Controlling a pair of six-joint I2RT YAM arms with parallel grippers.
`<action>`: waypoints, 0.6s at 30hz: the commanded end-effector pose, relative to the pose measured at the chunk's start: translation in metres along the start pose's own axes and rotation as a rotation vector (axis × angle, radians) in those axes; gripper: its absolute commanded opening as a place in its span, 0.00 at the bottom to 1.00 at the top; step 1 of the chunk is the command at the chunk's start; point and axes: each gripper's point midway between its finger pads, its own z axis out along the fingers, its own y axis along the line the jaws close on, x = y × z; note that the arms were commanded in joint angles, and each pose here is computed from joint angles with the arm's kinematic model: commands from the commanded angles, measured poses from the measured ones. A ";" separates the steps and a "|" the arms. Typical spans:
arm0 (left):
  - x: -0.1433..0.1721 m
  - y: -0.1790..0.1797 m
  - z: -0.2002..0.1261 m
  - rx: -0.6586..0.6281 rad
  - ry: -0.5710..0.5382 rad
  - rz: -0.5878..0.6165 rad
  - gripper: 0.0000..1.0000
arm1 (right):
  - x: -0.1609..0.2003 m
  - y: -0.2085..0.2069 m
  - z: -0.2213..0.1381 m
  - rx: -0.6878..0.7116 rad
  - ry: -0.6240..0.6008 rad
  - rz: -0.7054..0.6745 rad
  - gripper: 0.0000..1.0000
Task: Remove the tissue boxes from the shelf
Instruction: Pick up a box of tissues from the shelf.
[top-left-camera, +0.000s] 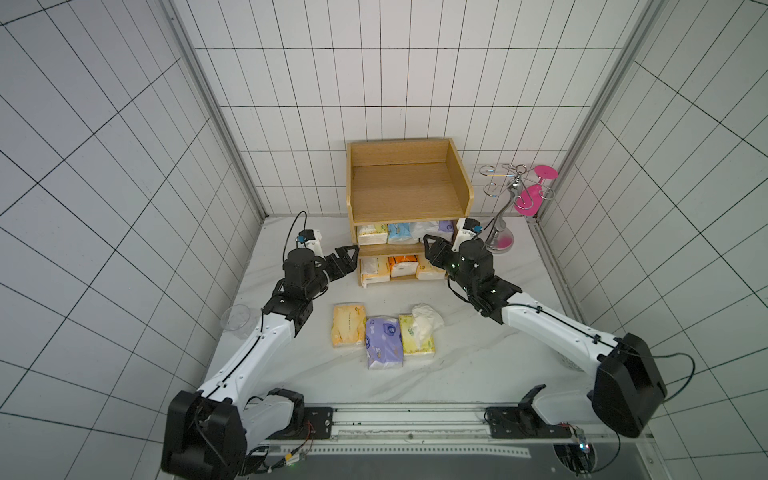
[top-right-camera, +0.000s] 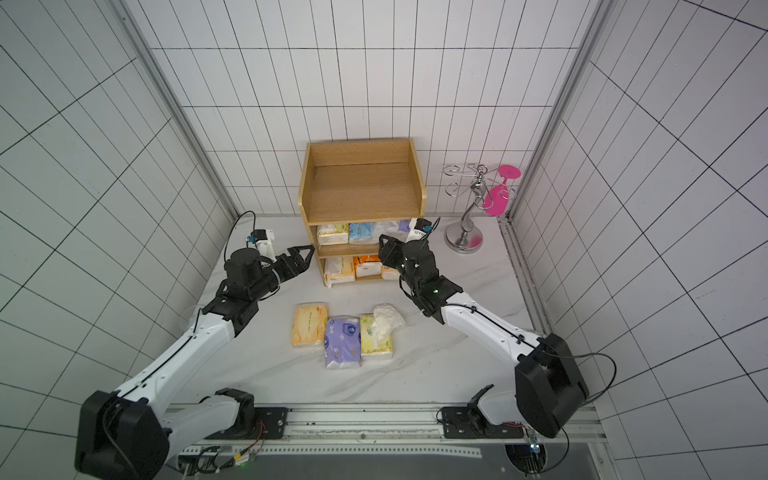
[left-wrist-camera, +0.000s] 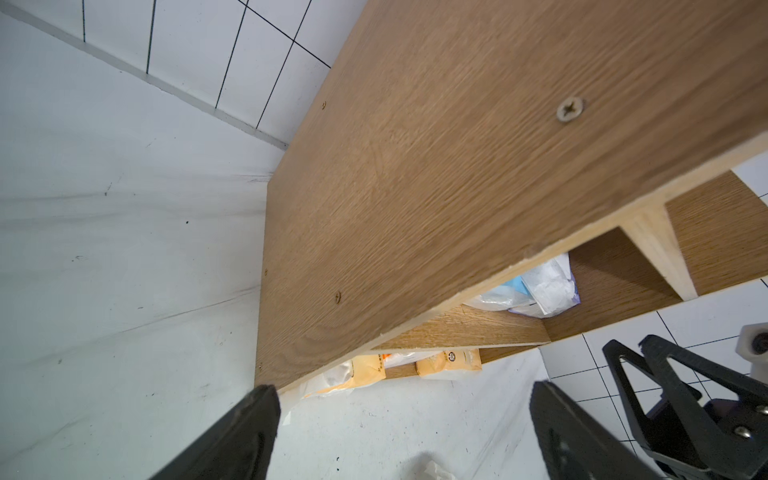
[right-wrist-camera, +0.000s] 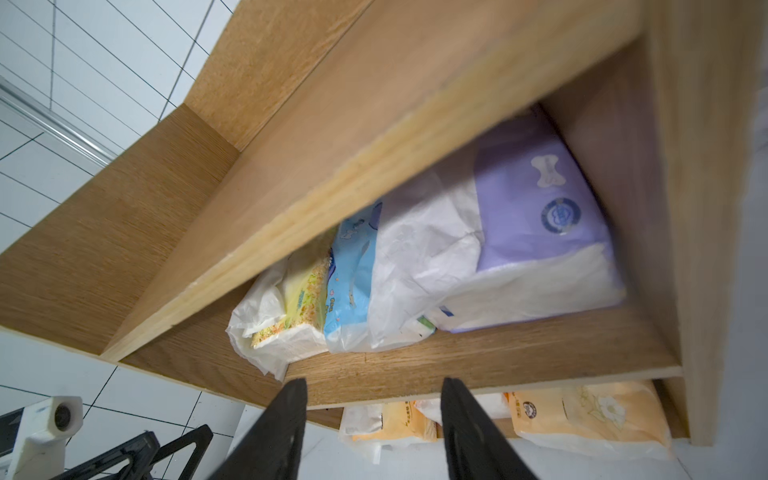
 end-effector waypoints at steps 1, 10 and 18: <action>-0.013 -0.014 0.006 0.059 -0.020 0.027 0.98 | -0.006 -0.007 0.013 0.034 -0.029 0.044 0.60; -0.004 -0.013 0.016 0.075 0.022 0.041 0.98 | -0.001 -0.001 0.047 -0.049 -0.041 0.010 0.66; 0.002 -0.010 0.021 0.083 0.046 0.037 0.98 | 0.004 -0.003 0.066 -0.066 -0.061 -0.015 0.68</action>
